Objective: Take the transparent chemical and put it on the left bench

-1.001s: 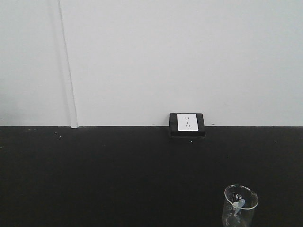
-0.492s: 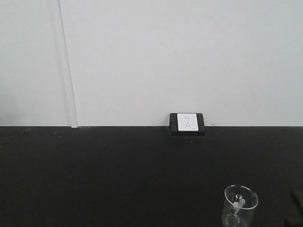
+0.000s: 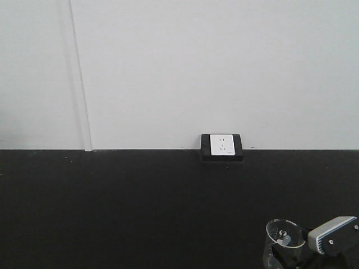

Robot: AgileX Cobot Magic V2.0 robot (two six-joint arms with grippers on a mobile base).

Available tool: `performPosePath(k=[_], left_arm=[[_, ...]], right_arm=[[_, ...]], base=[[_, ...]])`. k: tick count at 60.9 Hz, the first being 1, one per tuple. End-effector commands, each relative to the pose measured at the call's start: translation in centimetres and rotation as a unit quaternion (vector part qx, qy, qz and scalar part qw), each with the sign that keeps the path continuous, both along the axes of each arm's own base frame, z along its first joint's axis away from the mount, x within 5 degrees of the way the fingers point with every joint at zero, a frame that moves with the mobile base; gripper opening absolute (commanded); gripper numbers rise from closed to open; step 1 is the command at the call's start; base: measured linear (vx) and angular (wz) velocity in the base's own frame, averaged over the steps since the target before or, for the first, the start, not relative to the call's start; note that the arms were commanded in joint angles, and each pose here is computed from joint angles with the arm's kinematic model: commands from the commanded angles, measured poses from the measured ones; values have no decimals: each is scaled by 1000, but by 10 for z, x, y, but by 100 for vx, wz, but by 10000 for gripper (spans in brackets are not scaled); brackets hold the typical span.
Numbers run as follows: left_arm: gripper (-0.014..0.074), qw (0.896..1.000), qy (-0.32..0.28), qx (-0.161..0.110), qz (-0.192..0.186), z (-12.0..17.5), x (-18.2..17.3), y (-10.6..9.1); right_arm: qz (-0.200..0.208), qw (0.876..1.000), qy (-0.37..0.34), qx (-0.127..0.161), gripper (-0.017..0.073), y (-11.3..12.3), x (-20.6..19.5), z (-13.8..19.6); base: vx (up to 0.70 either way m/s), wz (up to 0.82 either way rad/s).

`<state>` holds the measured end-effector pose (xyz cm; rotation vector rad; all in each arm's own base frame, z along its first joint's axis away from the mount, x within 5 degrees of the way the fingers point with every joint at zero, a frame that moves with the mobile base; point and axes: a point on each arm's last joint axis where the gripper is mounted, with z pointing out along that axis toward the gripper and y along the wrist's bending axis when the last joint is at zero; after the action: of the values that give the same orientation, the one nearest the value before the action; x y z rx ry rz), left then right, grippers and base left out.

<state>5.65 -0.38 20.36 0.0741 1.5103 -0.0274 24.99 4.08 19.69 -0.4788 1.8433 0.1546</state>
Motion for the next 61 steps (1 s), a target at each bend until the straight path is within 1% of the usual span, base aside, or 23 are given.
performPosePath(k=[1, 17, 26, 35, 47, 56, 61], left_arm=[[-3, 999, -40, -7, 0, 3, -1, 0], [-3, 999, -40, -7, 0, 3, -1, 0], [-3, 999, -40, -7, 0, 3, -1, 0], [-3, 999, -40, -7, 0, 3, -1, 0], [-3, 999, -40, -7, 0, 3, -1, 0], [-3, 999, -40, -7, 0, 3, -1, 0], [-3, 999, -40, -7, 0, 3, -1, 0]], right_arm=[[8, 997, -69, 29, 505, 3, 16, 20], [3, 999, -43, 24, 504, 4, 43, 7], [3, 999, -28, 22, 469, 4, 47, -2], [4, 999, -32, 25, 359, 5, 47, -1], [4, 999, -35, 25, 131, 5, 46, 1], [0, 999, -50, 21, -15, 3, 42, 14], [-10, 998, -56, 9, -10, 0, 35, 28]], base=[[0, 0], [0, 0], [0, 0], [0, 0], [0, 0], [0, 0], [0, 0]])
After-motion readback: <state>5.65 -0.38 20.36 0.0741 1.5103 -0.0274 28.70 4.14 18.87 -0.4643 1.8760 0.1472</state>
